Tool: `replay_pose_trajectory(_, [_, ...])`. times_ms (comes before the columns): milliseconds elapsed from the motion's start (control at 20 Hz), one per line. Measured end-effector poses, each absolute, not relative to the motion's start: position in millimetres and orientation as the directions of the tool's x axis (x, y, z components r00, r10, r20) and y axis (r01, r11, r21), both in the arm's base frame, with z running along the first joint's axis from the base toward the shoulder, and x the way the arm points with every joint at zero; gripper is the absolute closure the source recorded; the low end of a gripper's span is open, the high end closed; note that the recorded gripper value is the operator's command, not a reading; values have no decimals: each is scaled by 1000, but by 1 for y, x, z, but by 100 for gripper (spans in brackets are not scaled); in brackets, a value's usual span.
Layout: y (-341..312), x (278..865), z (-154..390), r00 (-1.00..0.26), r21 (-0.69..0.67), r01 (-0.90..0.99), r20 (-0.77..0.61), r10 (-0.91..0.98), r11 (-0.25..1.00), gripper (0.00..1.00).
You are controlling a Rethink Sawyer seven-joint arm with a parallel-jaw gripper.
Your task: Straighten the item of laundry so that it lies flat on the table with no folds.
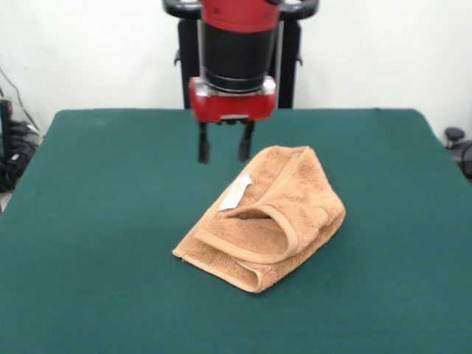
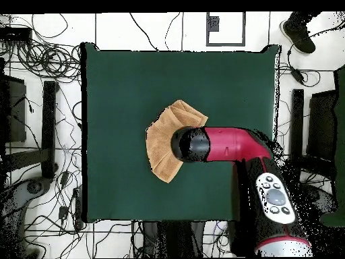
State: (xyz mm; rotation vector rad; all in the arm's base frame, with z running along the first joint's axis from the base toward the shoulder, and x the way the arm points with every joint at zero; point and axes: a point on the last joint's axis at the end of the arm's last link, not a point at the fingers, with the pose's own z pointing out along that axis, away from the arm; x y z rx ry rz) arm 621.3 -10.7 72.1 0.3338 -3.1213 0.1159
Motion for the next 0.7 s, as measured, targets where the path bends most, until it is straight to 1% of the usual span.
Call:
replay_pose_trajectory(300, [-44,644,78,-979,-101,-197,-32,-201,975,0])
replay_pose_trajectory(700, [-54,664,62,-968,-148,-236,-50,-246,960,0])
